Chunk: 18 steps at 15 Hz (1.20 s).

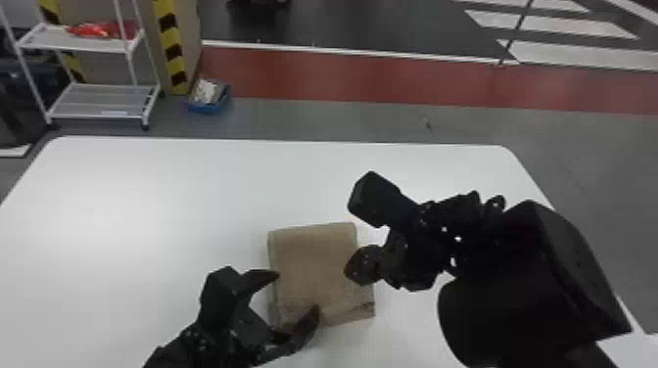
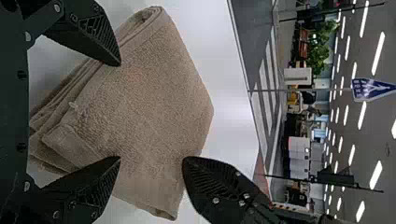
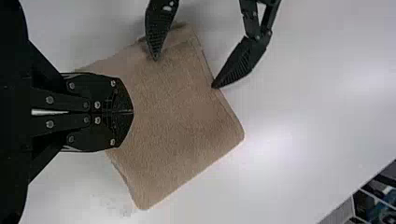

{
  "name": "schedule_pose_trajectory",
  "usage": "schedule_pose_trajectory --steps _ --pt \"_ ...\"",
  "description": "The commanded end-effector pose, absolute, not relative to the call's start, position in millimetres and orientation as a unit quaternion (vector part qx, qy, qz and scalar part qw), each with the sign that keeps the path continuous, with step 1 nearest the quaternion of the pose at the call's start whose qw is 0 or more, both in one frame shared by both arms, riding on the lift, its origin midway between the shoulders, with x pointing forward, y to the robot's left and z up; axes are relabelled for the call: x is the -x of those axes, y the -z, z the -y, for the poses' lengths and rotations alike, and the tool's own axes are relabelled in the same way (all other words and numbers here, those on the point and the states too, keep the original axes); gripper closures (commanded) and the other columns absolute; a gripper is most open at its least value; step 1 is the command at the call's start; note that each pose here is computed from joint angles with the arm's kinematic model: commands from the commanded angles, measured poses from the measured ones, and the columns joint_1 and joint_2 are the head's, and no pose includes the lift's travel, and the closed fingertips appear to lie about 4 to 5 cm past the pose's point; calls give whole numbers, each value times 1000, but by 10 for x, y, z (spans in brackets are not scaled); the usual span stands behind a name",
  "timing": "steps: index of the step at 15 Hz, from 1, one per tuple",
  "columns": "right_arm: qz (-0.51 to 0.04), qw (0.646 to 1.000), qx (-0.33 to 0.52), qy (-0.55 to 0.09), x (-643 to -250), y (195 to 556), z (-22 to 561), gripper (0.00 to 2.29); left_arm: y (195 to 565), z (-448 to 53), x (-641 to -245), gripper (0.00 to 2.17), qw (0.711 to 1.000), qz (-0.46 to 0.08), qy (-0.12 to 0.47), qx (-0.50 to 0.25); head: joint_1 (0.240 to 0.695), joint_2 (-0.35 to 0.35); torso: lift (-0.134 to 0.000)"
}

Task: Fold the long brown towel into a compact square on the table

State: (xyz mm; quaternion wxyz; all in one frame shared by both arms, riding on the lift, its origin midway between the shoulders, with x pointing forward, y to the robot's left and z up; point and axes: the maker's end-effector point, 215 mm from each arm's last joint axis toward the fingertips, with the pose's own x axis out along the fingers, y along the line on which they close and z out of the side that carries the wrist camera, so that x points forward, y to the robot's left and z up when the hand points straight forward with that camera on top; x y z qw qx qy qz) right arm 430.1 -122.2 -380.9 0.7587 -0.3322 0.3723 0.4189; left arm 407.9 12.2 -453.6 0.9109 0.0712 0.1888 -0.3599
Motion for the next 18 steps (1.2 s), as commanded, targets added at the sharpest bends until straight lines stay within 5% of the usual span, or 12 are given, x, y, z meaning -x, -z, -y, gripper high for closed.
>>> schedule_pose_trajectory --steps 1,9,18 --pt "-360 783 326 -389 -4535 3733 1279 1480 4540 -128 -4047 205 910 -190 361 -72 695 -146 -123" --pt "-390 795 325 -331 -5019 4076 1416 1480 4505 -140 -4010 208 911 -187 362 -71 695 -157 -123" --pt "-405 789 333 -320 -5061 4210 1526 1480 4481 -125 -4027 208 910 -185 363 -73 695 -168 -123"
